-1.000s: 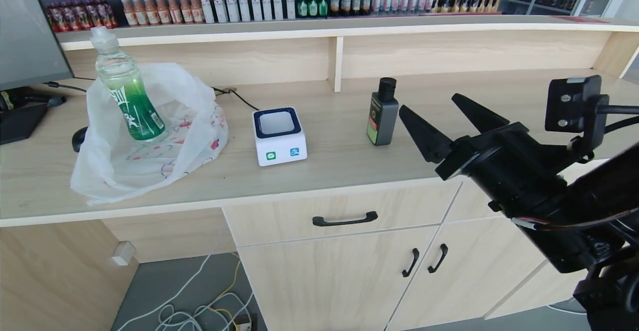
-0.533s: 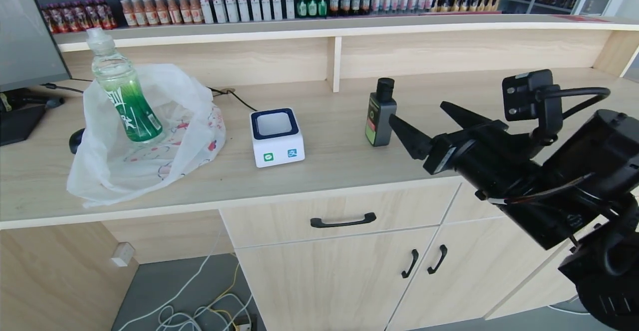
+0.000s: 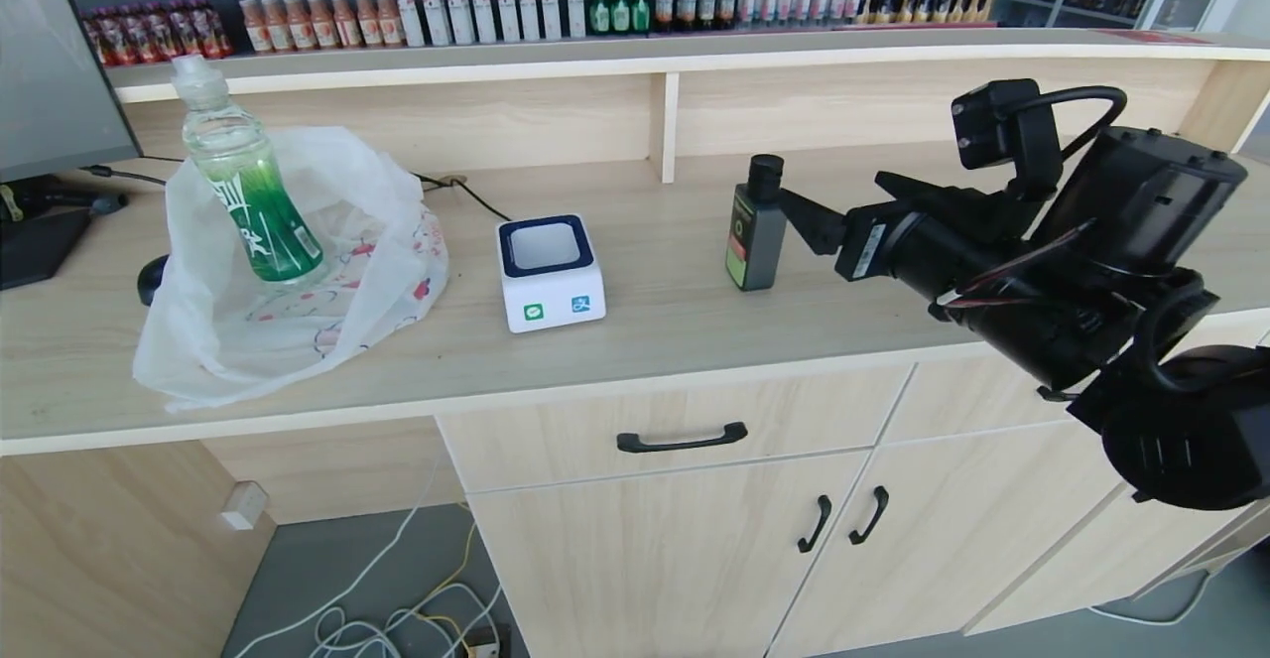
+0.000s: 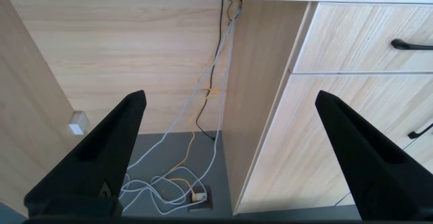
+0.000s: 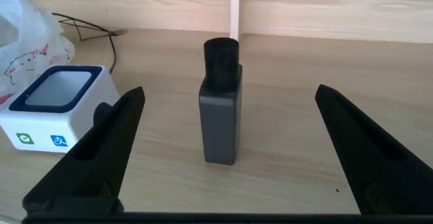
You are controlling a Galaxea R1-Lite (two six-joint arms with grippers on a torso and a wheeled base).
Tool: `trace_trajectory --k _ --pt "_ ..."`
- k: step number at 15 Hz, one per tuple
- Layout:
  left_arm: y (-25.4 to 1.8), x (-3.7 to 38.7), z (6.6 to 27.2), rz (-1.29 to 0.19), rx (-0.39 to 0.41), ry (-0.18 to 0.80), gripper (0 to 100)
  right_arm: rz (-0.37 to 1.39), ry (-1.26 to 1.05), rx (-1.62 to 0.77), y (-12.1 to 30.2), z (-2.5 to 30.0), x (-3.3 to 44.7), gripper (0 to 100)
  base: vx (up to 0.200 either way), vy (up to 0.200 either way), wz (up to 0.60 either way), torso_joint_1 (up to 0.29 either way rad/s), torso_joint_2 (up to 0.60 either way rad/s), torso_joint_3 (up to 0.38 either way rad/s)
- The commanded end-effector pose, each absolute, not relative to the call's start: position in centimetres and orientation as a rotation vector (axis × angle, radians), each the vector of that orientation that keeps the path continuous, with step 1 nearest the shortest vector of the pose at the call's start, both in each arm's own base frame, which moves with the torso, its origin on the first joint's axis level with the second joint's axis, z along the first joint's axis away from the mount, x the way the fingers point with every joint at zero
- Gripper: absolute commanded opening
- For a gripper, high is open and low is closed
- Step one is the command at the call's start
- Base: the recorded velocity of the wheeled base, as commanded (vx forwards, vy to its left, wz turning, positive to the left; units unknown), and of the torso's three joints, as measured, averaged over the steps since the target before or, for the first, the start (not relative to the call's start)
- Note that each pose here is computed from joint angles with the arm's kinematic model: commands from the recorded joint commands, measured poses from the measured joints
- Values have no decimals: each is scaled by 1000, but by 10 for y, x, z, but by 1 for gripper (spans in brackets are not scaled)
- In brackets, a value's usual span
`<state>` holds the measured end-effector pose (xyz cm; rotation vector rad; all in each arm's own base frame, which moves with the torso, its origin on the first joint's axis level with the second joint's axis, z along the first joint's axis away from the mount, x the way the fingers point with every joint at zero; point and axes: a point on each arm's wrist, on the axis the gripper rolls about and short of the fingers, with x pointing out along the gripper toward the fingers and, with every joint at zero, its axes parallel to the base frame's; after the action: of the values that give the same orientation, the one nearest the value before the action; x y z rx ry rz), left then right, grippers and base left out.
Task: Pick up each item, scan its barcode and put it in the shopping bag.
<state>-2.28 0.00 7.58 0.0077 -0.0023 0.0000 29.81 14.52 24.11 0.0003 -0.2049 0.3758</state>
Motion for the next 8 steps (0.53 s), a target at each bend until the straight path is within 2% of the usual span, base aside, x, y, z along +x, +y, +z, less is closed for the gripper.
trace_trajectory --k 1,8 --pt "0 -23 76 0 8 -3 100 383 -210 2 156 238 316 100 0 0 0 0 0 0" --pt "0 -23 76 0 8 -3 100 405 -220 33 183 237 349 100 0 0 0 0 0 0"
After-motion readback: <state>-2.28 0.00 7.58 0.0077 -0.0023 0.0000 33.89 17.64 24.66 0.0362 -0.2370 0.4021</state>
